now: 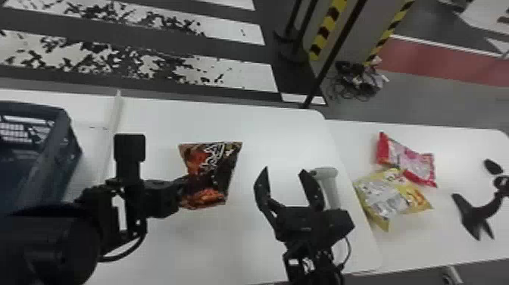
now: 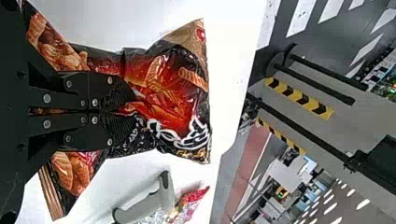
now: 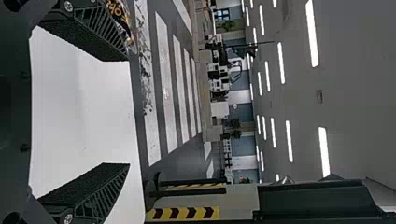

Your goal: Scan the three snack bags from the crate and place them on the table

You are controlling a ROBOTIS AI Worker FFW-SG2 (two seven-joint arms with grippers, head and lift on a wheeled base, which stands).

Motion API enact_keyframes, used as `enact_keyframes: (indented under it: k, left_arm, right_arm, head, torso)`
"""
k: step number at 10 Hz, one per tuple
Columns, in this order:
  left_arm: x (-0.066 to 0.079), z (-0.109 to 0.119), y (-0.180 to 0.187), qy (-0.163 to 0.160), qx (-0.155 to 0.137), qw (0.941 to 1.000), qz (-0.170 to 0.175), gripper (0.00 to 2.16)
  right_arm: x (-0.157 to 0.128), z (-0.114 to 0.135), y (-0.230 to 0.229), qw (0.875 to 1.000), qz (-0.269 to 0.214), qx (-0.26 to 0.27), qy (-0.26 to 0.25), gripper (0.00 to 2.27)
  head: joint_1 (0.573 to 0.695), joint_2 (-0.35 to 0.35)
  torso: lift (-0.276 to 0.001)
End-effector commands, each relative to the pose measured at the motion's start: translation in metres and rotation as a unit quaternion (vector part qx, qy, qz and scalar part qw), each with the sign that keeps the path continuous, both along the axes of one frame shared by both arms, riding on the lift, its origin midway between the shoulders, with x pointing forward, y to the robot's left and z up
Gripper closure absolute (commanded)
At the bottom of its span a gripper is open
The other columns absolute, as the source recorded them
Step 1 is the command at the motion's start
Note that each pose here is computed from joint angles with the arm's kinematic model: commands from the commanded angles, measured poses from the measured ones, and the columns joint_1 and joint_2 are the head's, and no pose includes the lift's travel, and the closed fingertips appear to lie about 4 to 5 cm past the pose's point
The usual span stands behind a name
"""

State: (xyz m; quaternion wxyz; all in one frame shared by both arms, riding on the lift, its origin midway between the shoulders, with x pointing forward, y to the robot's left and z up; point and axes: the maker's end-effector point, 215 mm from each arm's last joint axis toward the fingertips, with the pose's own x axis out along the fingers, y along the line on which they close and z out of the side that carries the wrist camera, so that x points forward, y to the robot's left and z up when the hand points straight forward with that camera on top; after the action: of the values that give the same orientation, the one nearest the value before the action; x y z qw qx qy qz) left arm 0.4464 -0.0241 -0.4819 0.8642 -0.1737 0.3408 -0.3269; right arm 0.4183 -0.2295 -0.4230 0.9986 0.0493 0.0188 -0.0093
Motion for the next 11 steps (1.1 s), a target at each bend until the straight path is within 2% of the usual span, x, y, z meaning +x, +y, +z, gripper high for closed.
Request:
enact_keyframes:
  k: [1,2,5,6,8,9,10,11]
  left_arm:
    - [-0.007,-0.01,-0.018,-0.006,-0.001,1.0,0.003,0.41]
    - [-0.012,-0.016,-0.022,-0.003,0.003,1.0,0.003,0.0]
    - [-0.013,-0.01,-0.021,-0.007,-0.01,0.9999,0.011,0.03]
    - [-0.008,0.003,-0.015,-0.02,-0.016,0.9995,0.018,0.04]
    - [0.006,0.032,0.011,-0.055,-0.01,0.9974,0.045,0.04]
    - [0.011,0.044,0.026,-0.077,0.007,0.9954,0.055,0.04]
    - [0.017,0.057,0.041,-0.106,0.023,0.9918,0.068,0.04]
    - [0.025,0.075,0.056,-0.149,0.039,0.9844,0.085,0.04]
  right_arm:
    - [-0.002,-0.001,-0.001,1.0,0.0,0.0,0.001,0.08]
    - [-0.002,0.0,-0.001,1.0,0.0,-0.001,0.001,0.08]
    - [-0.002,0.002,0.0,1.0,0.001,0.0,0.001,0.08]
    - [-0.002,0.003,-0.001,1.0,0.0,-0.001,0.001,0.08]
    - [-0.001,0.005,-0.004,1.0,-0.001,-0.003,0.002,0.08]
    - [-0.001,0.005,-0.004,1.0,-0.001,-0.003,0.004,0.08]
    - [-0.001,0.007,-0.003,1.0,0.001,-0.004,0.002,0.08]
    - [0.0,0.007,-0.003,1.0,0.002,-0.004,0.002,0.11]
  head:
    - [0.695,-0.316]
    - [0.695,-0.33]
    - [0.695,-0.35]
    - [0.695,-0.35]
    - [0.695,-0.337]
    - [0.695,-0.32]
    - [0.695,-0.31]
    - [0.695,-0.287]
  torso:
    - [-0.062]
    - [-0.062]
    - [-0.062]
    - [-0.062]
    - [-0.062]
    - [-0.062]
    - [-0.062]
    - [-0.062]
